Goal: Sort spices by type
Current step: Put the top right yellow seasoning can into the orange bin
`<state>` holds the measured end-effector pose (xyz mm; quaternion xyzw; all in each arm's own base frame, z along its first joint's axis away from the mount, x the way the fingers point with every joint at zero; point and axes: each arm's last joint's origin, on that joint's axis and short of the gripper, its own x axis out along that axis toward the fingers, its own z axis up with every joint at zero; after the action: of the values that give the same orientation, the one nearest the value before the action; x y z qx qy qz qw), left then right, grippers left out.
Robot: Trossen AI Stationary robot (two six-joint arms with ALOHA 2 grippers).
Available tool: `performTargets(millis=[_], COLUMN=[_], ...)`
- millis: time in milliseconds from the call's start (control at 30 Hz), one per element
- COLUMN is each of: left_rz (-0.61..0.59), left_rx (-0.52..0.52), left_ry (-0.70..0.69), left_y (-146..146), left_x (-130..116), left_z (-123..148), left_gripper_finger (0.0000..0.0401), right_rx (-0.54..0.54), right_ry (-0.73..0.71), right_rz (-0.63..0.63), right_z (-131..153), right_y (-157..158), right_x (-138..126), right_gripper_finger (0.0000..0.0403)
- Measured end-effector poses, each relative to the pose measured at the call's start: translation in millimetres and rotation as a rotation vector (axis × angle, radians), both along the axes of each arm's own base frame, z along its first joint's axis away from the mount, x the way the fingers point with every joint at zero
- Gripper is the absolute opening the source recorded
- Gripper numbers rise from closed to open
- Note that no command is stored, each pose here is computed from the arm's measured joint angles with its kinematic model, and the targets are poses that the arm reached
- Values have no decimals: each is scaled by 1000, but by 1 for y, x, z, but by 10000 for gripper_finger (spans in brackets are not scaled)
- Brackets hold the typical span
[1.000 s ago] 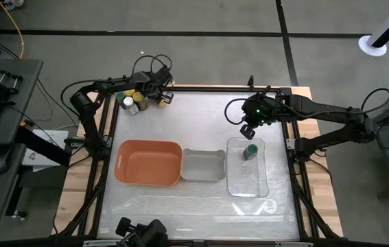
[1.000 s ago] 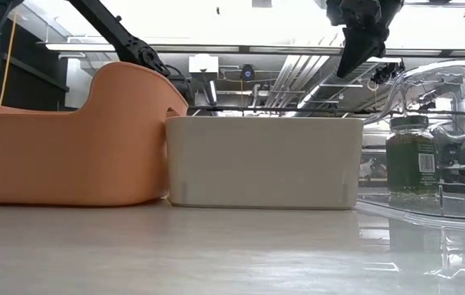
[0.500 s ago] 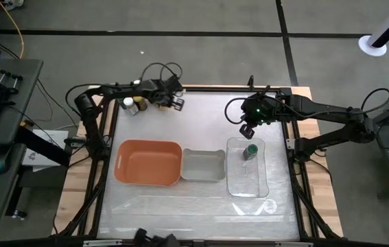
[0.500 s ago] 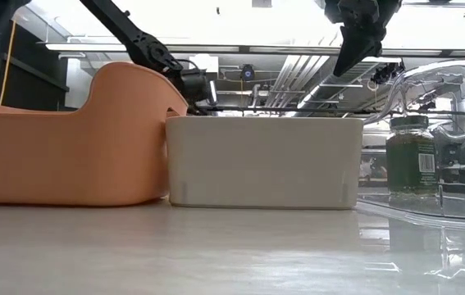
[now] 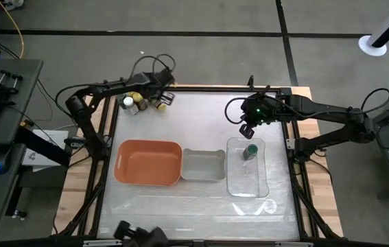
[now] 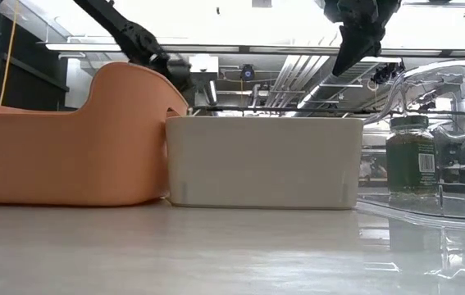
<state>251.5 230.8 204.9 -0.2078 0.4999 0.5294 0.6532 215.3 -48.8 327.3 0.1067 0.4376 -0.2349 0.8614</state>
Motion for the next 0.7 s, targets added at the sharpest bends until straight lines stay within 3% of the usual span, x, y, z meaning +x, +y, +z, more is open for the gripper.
performTargets(millis=[233, 700], left_rz=[67, 28], left_rx=[-45, -39], left_ry=[31, 139], left_y=[19, 27], left_x=[-28, -28], left_z=[-11, -30], left_gripper_finger=[0, 0], right_rx=[0, -1], right_ry=[-2, -9], right_rz=[0, 1], right_z=[0, 0], right_y=[0, 0], right_x=[0, 1], right_gripper_finger=[0, 0])
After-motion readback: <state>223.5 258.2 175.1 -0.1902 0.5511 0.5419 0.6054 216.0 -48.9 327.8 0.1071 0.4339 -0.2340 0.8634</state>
